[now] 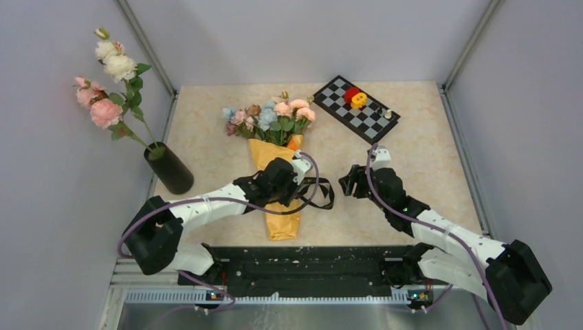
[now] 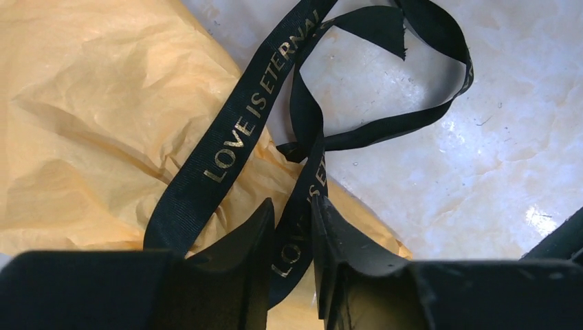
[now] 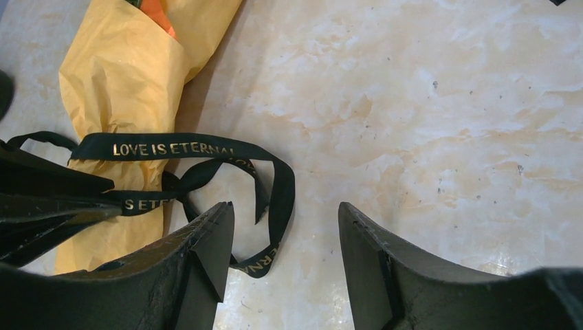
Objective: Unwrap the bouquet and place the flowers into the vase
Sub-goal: Untie the ribbon from the wrapping paper.
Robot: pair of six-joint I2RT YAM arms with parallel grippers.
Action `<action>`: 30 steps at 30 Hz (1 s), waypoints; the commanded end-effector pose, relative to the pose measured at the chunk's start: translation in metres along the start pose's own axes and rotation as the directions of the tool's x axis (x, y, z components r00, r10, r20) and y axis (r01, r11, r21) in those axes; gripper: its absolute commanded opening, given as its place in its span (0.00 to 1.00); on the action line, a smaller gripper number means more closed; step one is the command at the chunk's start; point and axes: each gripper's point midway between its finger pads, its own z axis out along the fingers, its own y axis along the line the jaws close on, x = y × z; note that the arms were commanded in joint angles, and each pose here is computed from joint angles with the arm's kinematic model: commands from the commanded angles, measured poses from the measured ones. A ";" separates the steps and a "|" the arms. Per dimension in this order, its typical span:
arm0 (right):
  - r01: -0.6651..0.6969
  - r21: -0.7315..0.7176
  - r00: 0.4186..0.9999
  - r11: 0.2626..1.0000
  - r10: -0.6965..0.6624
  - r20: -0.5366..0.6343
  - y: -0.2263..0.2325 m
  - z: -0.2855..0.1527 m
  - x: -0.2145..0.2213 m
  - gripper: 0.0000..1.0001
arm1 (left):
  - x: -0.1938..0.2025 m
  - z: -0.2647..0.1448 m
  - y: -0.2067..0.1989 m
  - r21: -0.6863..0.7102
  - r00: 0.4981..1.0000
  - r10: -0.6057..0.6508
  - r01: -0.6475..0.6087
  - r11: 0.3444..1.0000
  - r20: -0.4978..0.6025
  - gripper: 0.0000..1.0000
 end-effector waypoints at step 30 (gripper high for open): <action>-0.016 -0.047 1.000 0.999 0.016 0.017 0.009 0.010 -0.003 0.59 | -0.059 -0.047 0.025 -0.099 0.904 -0.339 0.375 0.922 0.262 0.00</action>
